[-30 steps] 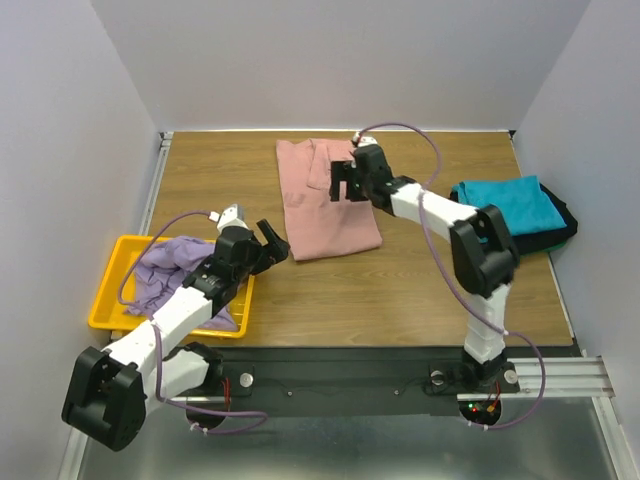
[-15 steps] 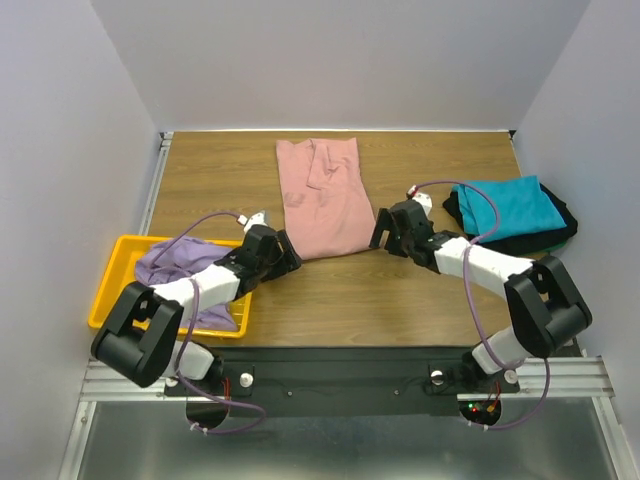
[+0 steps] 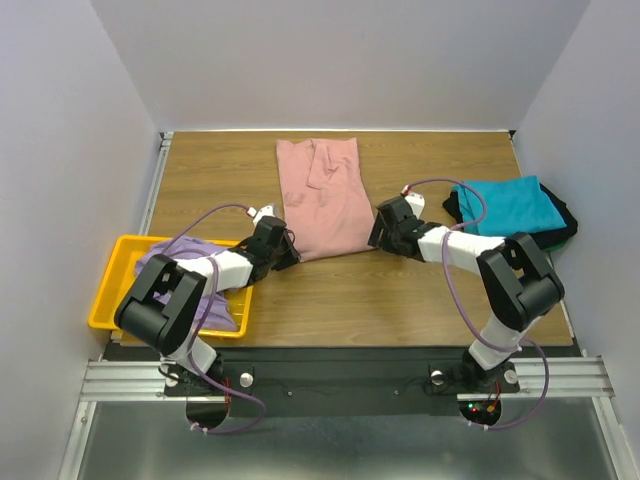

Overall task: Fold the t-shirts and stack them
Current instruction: Fold the tshirt

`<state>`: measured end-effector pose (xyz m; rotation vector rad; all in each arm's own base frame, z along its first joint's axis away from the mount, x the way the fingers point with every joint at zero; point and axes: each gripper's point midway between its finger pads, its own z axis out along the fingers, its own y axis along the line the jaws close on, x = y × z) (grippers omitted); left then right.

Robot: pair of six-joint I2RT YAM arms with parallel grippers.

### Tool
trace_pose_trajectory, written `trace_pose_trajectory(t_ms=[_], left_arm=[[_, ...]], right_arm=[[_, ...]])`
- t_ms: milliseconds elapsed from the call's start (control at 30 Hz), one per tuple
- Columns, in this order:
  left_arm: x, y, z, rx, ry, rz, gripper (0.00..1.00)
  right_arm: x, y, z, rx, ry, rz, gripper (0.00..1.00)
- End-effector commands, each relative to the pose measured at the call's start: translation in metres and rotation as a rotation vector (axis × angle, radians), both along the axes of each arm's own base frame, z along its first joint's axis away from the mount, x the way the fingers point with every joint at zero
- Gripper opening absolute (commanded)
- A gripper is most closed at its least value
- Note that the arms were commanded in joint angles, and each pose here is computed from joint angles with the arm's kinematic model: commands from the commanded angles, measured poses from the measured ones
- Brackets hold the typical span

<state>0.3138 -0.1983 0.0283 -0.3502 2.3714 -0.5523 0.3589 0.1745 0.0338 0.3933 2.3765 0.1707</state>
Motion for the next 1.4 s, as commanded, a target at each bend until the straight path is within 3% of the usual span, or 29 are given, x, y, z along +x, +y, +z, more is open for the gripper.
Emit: trace_pose_trajectory(t_ms=[0, 167, 233, 267, 433, 600, 833, 1000, 1133, 1367], left_arm=[[0.008, -0.001, -0.004, 0.029, -0.001, -0.004, 0.21], [0.008, -0.003, -0.012, 0.039, 0.02, -0.013, 0.0], [0.007, -0.005, -0.013, 0.034, 0.024, -0.024, 0.0], [0.006, -0.006, -0.014, 0.028, 0.028, -0.028, 0.0], [-0.005, -0.007, -0.014, 0.006, 0.039, -0.034, 0.0], [-0.032, -0.022, 0.001, -0.033, 0.013, -0.086, 0.0], [-0.105, -0.051, 0.015, -0.102, 0.017, -0.189, 0.0], [-0.158, -0.076, 0.05, -0.221, -0.011, -0.278, 0.0], [-0.174, -0.081, 0.071, -0.237, -0.038, -0.325, 0.0], [-0.184, -0.09, 0.11, -0.334, -0.092, -0.397, 0.0]], right_arm=[[0.016, 0.016, 0.001, 0.055, -0.018, 0.011, 0.7], [0.015, 0.027, 0.0, 0.096, 0.0, 0.054, 0.46], [0.014, 0.029, 0.0, 0.103, 0.004, 0.059, 0.33], [0.013, 0.03, 0.0, 0.107, 0.008, 0.069, 0.21], [0.004, 0.028, 0.001, 0.11, 0.01, 0.088, 0.01], [-0.016, 0.01, 0.008, 0.097, -0.012, 0.06, 0.0], [-0.08, -0.006, 0.032, 0.226, -0.03, 0.093, 0.0], [-0.125, -0.027, 0.048, 0.259, -0.034, 0.088, 0.01], [-0.144, -0.031, 0.068, 0.305, -0.068, 0.116, 0.01], [-0.132, -0.033, 0.108, 0.302, -0.175, 0.121, 0.0]])
